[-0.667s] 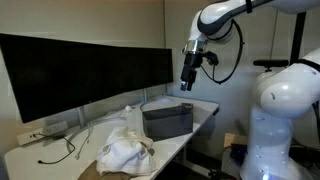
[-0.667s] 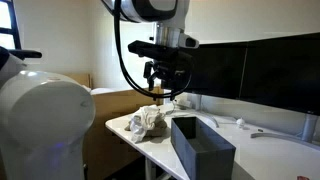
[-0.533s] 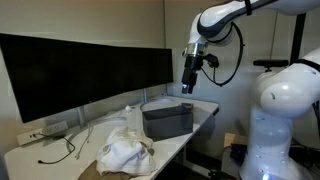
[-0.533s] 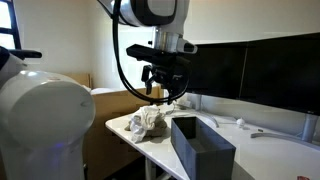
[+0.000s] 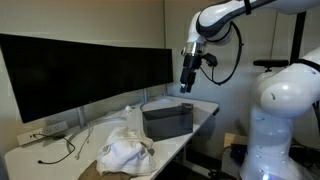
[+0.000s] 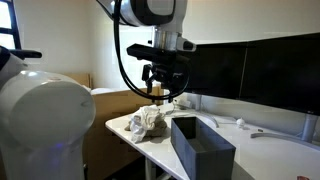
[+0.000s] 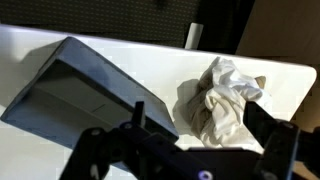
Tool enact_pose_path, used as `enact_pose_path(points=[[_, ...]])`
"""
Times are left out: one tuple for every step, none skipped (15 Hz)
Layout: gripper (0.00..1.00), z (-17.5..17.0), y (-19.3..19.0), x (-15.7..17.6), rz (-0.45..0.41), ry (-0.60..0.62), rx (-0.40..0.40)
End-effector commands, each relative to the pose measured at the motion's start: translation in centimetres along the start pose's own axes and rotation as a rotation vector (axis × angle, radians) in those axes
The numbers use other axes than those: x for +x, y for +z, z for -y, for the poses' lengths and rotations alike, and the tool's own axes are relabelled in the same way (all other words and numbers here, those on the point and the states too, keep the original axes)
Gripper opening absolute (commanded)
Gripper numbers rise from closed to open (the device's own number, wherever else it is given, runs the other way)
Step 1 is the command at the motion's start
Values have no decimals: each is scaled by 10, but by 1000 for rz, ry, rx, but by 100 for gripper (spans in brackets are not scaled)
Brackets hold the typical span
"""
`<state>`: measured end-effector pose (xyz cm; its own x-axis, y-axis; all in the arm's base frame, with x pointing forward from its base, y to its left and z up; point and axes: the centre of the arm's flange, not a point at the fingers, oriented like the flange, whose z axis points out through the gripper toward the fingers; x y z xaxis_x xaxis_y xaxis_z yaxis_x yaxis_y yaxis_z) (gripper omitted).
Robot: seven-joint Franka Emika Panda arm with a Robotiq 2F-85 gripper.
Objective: Pick up the clothes from the table and put them in the box
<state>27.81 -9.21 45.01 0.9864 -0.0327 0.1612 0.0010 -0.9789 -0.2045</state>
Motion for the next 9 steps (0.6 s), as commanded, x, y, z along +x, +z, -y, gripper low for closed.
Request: enact_pose_path(points=[[100, 35, 0, 30, -85, -76, -48], [100, 51, -1, 41, -114, -104, -59], [100, 66, 2, 52, -143, -127, -72], [100, 85, 8, 64, -169, -155, -74], [100, 101, 12, 75, -199, -185, -86], [100, 119, 21, 89, -235, -206, -84], [100, 136, 29, 100, -267, -216, -81], [100, 155, 38, 114, -305, -222, -83], [100, 171, 45, 125, -331, -230, -74]])
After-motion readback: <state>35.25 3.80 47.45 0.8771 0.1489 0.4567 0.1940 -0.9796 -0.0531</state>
